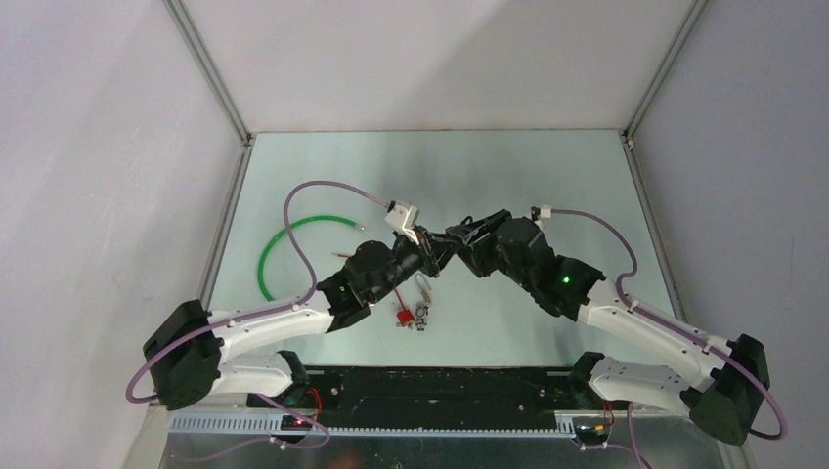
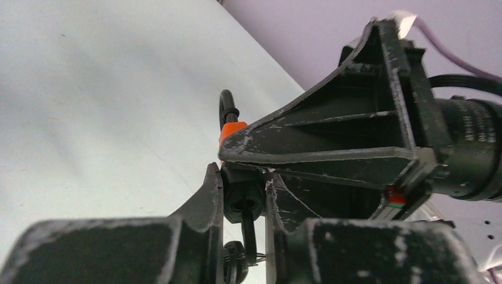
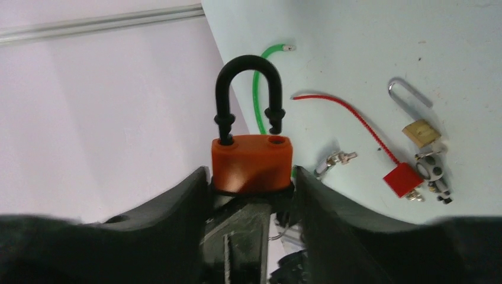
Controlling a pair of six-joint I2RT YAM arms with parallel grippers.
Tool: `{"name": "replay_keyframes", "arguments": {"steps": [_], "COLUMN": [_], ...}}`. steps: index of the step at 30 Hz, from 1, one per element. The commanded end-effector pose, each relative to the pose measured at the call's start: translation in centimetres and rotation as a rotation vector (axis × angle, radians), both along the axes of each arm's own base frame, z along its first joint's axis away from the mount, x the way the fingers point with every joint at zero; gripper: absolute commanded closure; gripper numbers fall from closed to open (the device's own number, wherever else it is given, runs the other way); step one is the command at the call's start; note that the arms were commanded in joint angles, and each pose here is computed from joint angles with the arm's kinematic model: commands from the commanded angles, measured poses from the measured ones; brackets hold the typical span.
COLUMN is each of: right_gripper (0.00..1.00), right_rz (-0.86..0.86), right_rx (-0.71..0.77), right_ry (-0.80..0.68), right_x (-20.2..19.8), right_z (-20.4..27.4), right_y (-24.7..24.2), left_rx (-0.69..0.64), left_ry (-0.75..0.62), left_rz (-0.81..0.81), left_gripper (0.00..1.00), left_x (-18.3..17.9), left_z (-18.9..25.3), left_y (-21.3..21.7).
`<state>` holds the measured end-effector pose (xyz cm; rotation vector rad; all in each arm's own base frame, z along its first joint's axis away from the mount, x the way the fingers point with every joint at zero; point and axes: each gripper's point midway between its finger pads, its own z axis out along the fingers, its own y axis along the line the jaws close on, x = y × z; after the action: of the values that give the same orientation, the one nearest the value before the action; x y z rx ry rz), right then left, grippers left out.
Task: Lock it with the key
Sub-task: Lock the lock.
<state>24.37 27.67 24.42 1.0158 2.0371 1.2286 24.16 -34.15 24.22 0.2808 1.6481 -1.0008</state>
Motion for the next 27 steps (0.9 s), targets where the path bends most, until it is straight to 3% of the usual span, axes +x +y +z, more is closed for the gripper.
{"name": "replay_keyframes", "arguments": {"steps": [1,3,5,9,18,27], "right_gripper": [0.26,0.12,0.06,0.03,0.17,0.29], "right_rz": [0.02,0.031,0.056,0.171,0.523,0.789], "right_rx": [-0.028,-0.082,-0.133,-0.208,-0.412,-0.261], "right_ry": [-0.029,-0.046,-0.103,-0.325,-0.707,-1.005], "right_x": [-0.3,-0.3,-0.2,-0.8,-2.4,-6.1], "right_z": [0.6,-0.2,-0.5,1.4,2.7,6.5], "right_y": [-0.8,-1.7,-2.8,-4.9,-6.7,-3.1], "left_rx": [0.009,0.032,0.06,0.098,0.121,0.145], "left_ry": [-0.053,-0.062,-0.07,-0.074,-0.147,-0.245], "left_rz": [0.089,0.088,0.082,0.008,-0.369,-0.568], "left_gripper": [0.98,1.0,1.0,1.0,1.0,1.0], "left_x": [1.7,1.7,1.7,1.2,-2.7,-6.8], "left_z": [0.8,0.8,0.7,0.6,3.0,7.6], "left_y": [1.2,1.2,1.4,1.7,2.5,4.4]}}
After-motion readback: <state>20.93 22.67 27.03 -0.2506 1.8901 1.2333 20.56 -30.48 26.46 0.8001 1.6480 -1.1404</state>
